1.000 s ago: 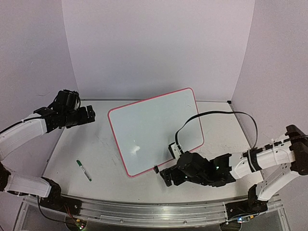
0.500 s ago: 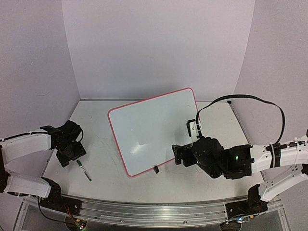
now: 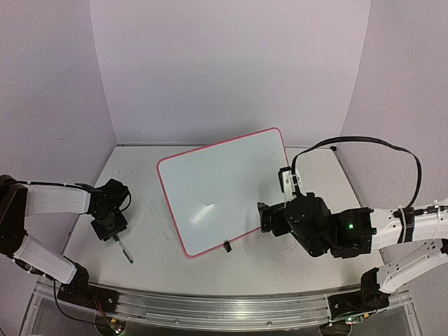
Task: Write a sentence on the whiteboard
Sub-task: Pick up the whiteboard marker from the corner of the board, then pass from the left arm to the right, then open the pen cap from the whiteboard marker.
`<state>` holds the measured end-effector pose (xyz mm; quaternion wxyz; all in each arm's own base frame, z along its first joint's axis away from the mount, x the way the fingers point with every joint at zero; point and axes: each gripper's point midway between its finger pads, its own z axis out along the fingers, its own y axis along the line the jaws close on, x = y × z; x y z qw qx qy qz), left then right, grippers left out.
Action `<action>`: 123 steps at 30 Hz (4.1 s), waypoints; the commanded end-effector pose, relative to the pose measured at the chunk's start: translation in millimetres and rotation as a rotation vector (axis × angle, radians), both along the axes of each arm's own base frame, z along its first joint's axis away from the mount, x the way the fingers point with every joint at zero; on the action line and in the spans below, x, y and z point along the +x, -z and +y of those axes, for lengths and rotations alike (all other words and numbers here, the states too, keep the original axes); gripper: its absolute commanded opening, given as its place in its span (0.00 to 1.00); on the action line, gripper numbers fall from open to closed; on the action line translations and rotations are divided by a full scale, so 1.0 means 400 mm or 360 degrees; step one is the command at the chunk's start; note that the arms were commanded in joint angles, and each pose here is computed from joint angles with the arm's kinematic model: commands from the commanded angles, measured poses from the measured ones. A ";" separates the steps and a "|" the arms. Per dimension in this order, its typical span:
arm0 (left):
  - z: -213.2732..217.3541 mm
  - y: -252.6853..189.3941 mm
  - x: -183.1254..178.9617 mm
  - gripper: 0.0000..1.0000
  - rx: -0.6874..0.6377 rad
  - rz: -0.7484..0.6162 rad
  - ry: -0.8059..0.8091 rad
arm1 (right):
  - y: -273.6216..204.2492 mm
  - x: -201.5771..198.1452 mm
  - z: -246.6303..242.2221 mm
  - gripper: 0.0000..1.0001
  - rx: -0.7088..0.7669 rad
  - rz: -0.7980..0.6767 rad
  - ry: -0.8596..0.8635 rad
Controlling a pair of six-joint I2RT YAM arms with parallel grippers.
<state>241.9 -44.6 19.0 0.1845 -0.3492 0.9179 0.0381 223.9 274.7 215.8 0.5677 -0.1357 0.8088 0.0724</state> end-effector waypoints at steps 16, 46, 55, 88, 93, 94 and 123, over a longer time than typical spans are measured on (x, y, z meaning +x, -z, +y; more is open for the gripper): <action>0.019 0.063 -0.035 0.04 0.0038 0.0080 -0.0043 | -0.051 0.022 -0.025 0.98 0.0026 -0.0095 0.0177; -0.099 -0.600 0.153 0.00 -0.0235 -0.1055 0.0505 | -0.229 0.025 0.135 0.98 0.0401 0.0001 -0.0187; -0.115 -0.798 0.122 0.00 -0.0433 -0.1349 0.0506 | -0.382 -0.020 0.447 0.98 0.0666 0.0027 -0.0802; -0.178 -0.898 0.108 0.00 -0.0845 -0.1532 0.0500 | -0.333 0.019 0.955 0.28 0.1049 0.0150 -0.1174; -0.188 -0.901 0.110 0.10 -0.0864 -0.1540 0.0534 | -0.357 0.015 0.924 0.03 0.1059 0.0152 -0.1183; -0.195 -0.901 0.109 0.13 -0.0883 -0.1534 0.0553 | -0.367 0.013 0.914 0.01 0.1064 0.0156 -0.1199; -0.521 -0.877 -0.087 0.93 -0.1448 -0.1370 0.2311 | -0.223 -0.137 0.287 0.00 0.0125 0.0256 -0.1677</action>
